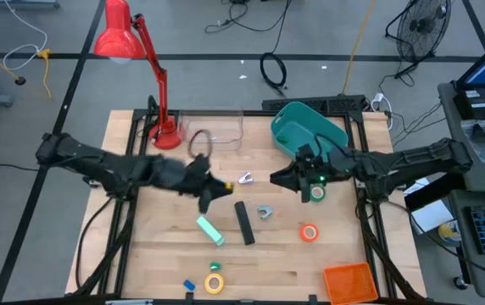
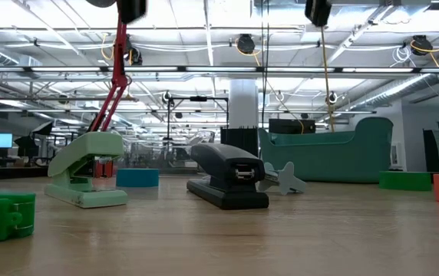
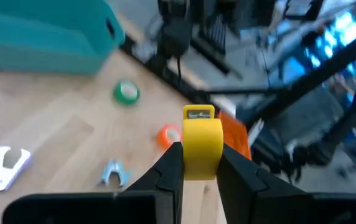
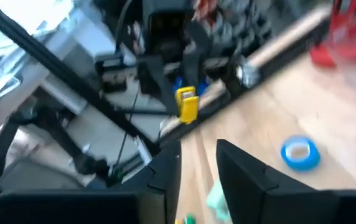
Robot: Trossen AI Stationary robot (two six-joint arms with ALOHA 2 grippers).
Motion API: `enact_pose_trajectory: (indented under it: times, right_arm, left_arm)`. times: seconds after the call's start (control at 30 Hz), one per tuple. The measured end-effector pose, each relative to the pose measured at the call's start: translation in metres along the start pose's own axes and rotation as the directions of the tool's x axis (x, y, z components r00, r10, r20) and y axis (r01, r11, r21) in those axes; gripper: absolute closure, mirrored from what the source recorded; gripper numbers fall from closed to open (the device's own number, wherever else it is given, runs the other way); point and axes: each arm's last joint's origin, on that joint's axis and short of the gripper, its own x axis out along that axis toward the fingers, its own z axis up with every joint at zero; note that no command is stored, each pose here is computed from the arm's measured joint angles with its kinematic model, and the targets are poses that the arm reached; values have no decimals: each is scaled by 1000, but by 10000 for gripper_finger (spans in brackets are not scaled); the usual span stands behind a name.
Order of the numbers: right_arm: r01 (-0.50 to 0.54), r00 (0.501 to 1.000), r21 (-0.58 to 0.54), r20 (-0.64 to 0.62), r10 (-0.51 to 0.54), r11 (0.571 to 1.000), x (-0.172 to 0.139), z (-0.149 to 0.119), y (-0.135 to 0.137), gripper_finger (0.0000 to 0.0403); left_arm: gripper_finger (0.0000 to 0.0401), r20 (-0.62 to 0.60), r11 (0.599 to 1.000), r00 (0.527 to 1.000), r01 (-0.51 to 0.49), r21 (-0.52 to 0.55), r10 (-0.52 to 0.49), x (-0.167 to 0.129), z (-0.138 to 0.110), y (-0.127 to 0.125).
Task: Pick and place Stapler, Stapler remover, tape
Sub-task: Put the yellow stapler into the green bin
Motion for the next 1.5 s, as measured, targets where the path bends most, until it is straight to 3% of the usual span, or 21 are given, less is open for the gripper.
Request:
enact_pose_trajectory:
  times: [0.13, 0.3, 0.47, 0.6, 0.77, 1.03, 1.3, 1.5]
  right_arm:
    - [21, 990, 79, -138, -10, 997, -2, 8, -26, 288]
    - [43, 976, 120, -217, -16, 992, -8, 19, -51, 285]
    - [-50, 975, 174, -204, 85, 984, 0, 30, -62, 284]
    - [-130, 946, 217, -265, 186, 967, 12, 28, -65, 284]
    - [-173, 901, 259, -348, 259, 950, 22, 21, -69, 284]
    - [-161, 898, 224, -370, 236, 961, 27, 17, -75, 284]
    - [-132, 867, 217, -447, 219, 967, 37, 2, -78, 284]
    - [-143, 870, 199, -442, 219, 970, 37, 2, -77, 284]
  left_arm:
    - [330, -159, 997, 984, 73, -35, -78, 11, 30, 28]
    - [330, -377, 995, 926, 70, 77, -36, 25, 62, 40]
    - [330, -505, 972, 861, 163, 167, -58, 57, 91, 42]
    - [330, -568, 948, 812, 273, 164, -136, 87, 105, 48]
    - [330, -662, 951, 740, 274, 140, -116, 111, 106, 65]
    - [330, -711, 925, 661, 379, 39, -241, 134, 93, 69]
    - [329, -673, 918, 688, 394, 31, -273, 140, 95, 58]
    - [329, -666, 916, 691, 401, 27, -283, 143, 92, 51]
